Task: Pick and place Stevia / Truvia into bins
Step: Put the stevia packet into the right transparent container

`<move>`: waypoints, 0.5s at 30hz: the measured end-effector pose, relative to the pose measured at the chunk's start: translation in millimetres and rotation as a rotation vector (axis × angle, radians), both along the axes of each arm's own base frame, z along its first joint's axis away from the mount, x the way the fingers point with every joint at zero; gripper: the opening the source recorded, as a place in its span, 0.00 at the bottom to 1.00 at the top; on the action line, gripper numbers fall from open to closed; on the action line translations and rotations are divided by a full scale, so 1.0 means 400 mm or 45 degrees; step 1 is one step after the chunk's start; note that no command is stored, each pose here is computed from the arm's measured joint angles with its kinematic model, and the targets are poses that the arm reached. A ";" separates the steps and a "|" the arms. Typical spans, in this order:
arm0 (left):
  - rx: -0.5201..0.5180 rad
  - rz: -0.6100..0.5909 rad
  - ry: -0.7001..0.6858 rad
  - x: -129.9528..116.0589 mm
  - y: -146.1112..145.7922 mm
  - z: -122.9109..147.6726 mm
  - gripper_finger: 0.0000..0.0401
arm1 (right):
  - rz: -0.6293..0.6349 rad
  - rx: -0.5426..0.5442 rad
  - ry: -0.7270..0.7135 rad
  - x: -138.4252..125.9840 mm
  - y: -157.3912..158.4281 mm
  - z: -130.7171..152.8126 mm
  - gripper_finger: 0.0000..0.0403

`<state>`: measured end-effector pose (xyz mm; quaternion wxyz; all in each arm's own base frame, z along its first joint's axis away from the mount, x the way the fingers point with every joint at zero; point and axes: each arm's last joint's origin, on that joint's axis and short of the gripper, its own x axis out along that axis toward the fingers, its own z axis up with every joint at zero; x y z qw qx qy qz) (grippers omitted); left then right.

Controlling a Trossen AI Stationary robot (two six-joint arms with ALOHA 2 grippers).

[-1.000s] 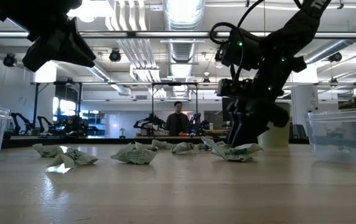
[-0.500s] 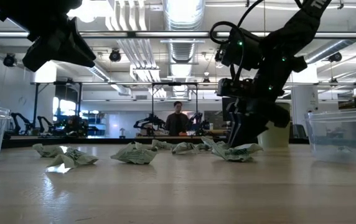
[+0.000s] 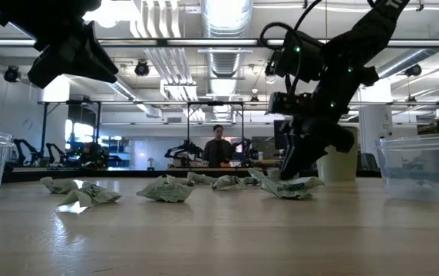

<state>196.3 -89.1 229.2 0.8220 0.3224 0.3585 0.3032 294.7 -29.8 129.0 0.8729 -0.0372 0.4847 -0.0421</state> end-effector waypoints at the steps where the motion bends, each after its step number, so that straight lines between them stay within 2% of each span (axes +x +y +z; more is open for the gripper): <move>1: 0.000 0.000 0.000 0.000 0.000 0.000 0.23 | 0.000 -0.001 -0.015 0.000 0.000 0.008 0.07; 8: 0.000 0.000 0.000 0.000 0.000 0.000 0.23 | -0.013 0.009 -0.121 -0.013 0.006 0.072 0.07; 15: -0.002 0.000 -0.003 0.001 0.000 0.000 0.23 | -0.027 0.072 -0.094 -0.065 0.037 0.136 0.07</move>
